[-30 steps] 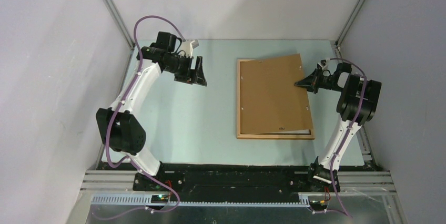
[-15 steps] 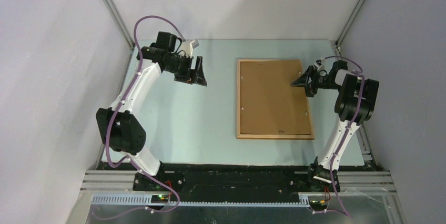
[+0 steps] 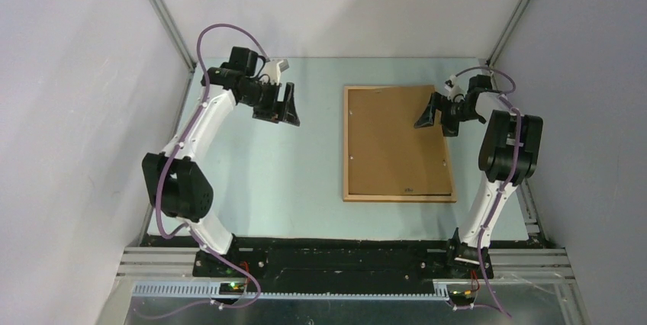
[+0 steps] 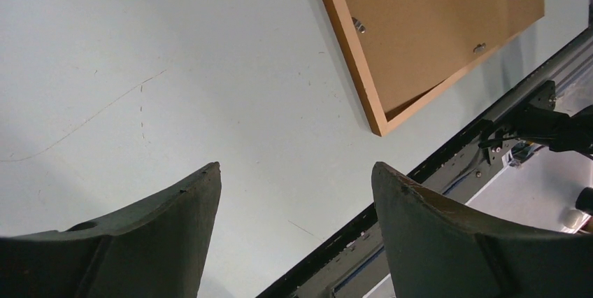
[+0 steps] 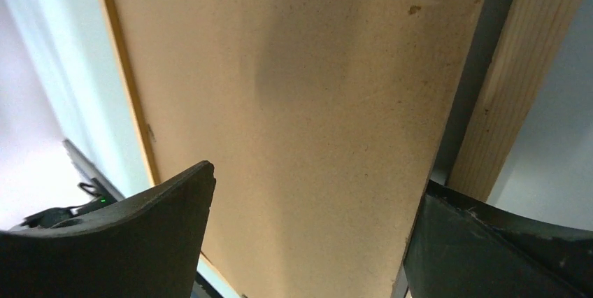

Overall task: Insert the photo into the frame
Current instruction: Turn over the photo frame item on the photo frame, then adjust the photo frame at the center of the board.

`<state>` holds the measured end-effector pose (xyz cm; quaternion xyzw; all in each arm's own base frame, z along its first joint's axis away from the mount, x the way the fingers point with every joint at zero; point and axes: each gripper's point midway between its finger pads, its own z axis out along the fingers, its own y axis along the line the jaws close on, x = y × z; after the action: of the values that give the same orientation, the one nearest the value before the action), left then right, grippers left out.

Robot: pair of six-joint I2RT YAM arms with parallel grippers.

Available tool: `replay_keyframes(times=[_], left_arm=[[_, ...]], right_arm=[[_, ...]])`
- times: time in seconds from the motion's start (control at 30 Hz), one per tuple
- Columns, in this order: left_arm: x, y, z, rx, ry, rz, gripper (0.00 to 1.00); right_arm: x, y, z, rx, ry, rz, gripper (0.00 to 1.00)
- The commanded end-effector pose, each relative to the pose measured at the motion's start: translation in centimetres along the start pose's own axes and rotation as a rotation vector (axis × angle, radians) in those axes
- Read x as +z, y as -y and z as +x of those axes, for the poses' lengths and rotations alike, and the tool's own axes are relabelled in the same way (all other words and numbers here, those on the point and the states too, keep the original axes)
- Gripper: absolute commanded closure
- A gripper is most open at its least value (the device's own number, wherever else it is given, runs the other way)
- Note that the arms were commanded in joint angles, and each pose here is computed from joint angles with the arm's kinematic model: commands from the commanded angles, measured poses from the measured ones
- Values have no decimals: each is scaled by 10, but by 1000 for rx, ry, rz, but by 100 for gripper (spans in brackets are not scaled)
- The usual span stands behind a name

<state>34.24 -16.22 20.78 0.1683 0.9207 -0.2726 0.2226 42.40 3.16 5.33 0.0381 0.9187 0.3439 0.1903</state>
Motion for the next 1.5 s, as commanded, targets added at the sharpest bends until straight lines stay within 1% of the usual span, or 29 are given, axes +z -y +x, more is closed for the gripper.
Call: replay_keyframes(times=[0.0,0.3,0.5,0.67,0.87,1.1,1.23,1.37,1.47], left_arm=[[8,-14,-5,12,1,-37,16],[27,-29,-9,-5,-34,-62,15],[40,-37,-22,-13,-1,-83,15],[59,-33,-33,-22,34,-76,15],[91,-15,-43,-20,59,-66,15],[131,3,-47,-32,53,-38,15],[157,7,-39,-49,19,-27,15],[173,9,-32,-65,-4,-24,16],[183,13,-27,-74,-16,-21,16]], right_arm=[[-24,-9,-26,-146,64,148,6],[-36,-6,-32,-195,75,284,4],[-51,-8,-40,-227,117,343,2],[-55,0,-43,-243,134,385,1],[-45,18,-36,-223,115,410,5],[-32,39,-22,-182,66,403,8],[-26,47,-13,-155,34,393,10],[-19,52,-3,-132,8,377,12],[-13,50,3,-115,-11,348,15]])
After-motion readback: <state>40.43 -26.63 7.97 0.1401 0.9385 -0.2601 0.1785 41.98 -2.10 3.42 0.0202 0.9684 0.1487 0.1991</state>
